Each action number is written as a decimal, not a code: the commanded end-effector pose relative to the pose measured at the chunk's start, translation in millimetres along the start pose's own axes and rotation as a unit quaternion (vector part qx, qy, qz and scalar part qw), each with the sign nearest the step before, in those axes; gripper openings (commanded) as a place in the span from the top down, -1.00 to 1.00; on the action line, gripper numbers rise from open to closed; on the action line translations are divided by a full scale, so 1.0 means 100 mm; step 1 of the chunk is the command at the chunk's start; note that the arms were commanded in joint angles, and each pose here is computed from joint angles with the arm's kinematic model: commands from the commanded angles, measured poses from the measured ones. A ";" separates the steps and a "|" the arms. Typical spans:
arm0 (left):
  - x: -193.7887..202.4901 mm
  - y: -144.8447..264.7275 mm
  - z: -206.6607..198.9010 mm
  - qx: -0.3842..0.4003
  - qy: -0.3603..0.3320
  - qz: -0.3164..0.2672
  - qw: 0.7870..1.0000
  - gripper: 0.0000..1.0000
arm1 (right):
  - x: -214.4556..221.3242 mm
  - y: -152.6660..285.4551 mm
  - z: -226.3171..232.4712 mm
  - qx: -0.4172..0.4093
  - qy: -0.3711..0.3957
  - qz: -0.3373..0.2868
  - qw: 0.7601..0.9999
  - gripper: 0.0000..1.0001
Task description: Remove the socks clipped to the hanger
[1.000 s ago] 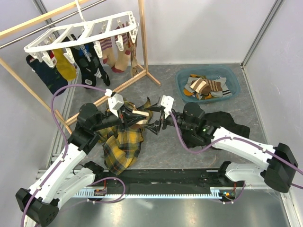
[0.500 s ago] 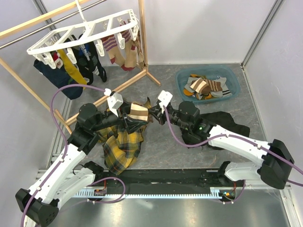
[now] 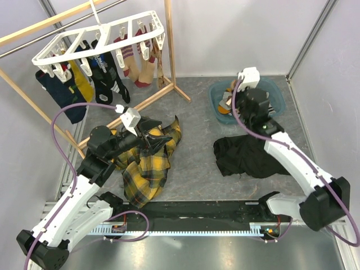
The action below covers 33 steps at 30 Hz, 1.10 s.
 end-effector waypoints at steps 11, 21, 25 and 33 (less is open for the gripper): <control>-0.09 -0.01 0.09 -0.025 -0.019 -0.009 0.999 -0.68 | 0.01 -1.00 -0.96 0.135 -0.040 0.017 0.990 1.00; -0.04 -0.01 0.13 -0.032 -0.024 -0.001 0.999 -0.68 | 0.52 -1.09 -1.36 0.238 -0.062 0.079 0.966 0.76; -0.04 -0.02 0.13 -0.032 -0.024 0.001 0.999 -0.68 | 0.46 -0.94 -1.60 0.302 -0.045 0.075 0.949 0.74; -0.03 -0.02 0.13 -0.032 -0.023 0.002 0.999 -0.68 | 0.32 -0.86 -1.51 0.261 -0.060 0.083 0.960 -0.56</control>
Point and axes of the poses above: each gripper's point midway between its finger pads, its own y axis back along the fingers, its own z axis along the line the jaws close on, x = y × z, the point moved 1 cm from there along y, back along the fingers, and after that the axes turned 7 degrees about -y, right-handed, at the moved point
